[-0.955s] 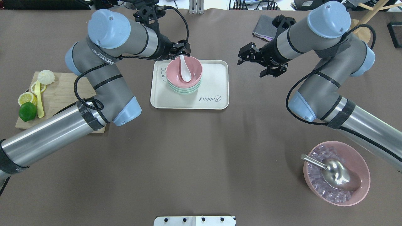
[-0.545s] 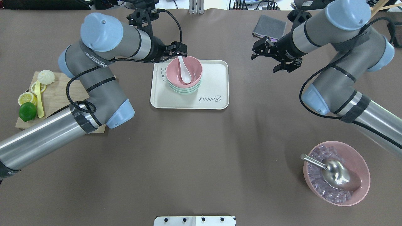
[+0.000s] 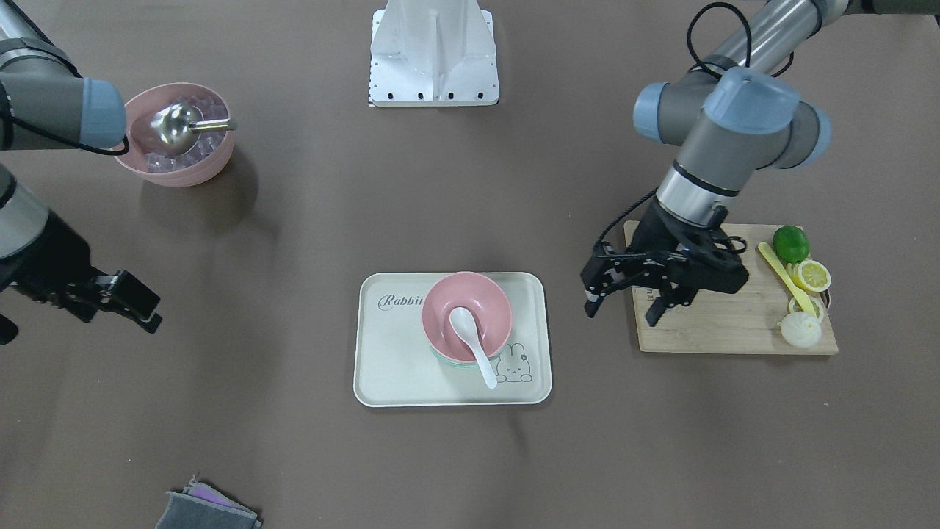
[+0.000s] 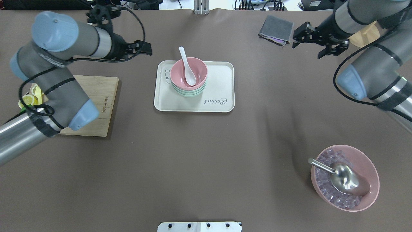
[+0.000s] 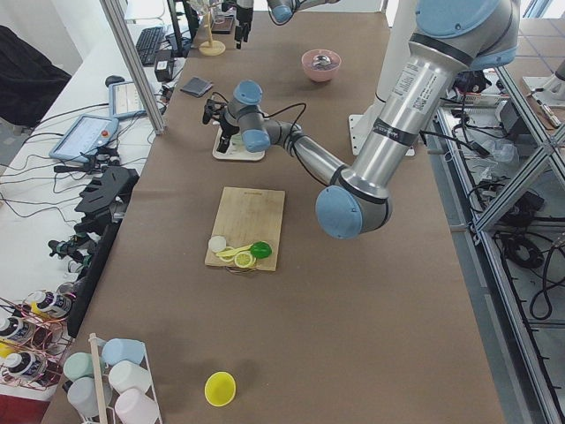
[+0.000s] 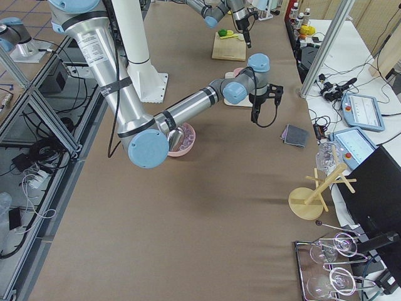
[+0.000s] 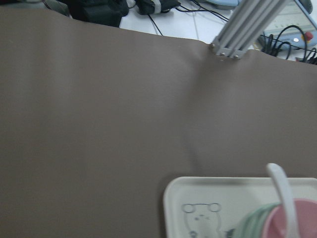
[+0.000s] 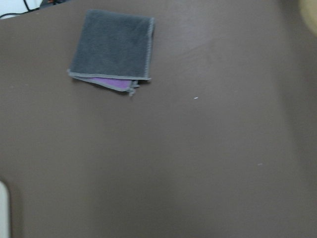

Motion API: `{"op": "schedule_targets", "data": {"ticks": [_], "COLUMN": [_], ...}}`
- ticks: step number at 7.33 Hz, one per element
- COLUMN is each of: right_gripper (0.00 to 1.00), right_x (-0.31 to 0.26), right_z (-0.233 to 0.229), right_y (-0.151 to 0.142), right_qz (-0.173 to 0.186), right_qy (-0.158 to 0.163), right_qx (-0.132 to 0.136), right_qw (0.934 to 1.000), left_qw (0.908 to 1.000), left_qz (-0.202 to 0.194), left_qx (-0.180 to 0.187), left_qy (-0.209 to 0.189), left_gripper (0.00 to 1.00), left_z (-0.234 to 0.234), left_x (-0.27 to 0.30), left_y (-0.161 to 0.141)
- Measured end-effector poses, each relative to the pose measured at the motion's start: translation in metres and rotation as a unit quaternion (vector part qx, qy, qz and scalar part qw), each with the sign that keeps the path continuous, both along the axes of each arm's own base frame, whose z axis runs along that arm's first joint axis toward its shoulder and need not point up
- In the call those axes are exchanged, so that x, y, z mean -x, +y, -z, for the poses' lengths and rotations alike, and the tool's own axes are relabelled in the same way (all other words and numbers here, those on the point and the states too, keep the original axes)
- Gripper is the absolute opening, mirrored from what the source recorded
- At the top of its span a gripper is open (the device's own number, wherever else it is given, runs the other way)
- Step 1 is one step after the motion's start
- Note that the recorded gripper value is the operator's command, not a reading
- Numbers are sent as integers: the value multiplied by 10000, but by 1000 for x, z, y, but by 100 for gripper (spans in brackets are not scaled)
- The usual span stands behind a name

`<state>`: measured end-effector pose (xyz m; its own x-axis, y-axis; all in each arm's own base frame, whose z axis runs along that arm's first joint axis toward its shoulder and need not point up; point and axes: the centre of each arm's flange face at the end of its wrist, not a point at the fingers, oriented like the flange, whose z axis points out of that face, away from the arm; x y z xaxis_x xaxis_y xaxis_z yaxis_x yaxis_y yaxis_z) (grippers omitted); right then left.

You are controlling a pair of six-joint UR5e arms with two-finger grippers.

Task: Stack pink bowl on green and place spoon

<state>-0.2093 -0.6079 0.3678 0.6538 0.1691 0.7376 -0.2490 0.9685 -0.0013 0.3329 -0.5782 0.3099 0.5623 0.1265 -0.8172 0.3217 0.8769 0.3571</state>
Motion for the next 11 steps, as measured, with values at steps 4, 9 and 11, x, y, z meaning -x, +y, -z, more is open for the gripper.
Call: {"op": "schedule_targets", "data": {"ticks": [4,9,11], "right_gripper": [100,100,100], "right_x": [-148,-241,-248], "right_z": [-125,-231,-236], "right_y": [28,118,126], "right_qz": [1580,1329,1267], "right_qy": [1127,157,126], "right_qx": [-244,107,150], "right_qw": [9807,9909,9918], "left_qw": [9902,9779,9711], "left_qz": [-531,-1065,-1035], "left_qx": [150,1207,1641], "left_qy": [-1281,-1336,-1389], "left_gripper": [98,98,98], "left_z": [-91,-218,-270], "left_x": [185,276,295], "left_y": [-7,16,24]}}
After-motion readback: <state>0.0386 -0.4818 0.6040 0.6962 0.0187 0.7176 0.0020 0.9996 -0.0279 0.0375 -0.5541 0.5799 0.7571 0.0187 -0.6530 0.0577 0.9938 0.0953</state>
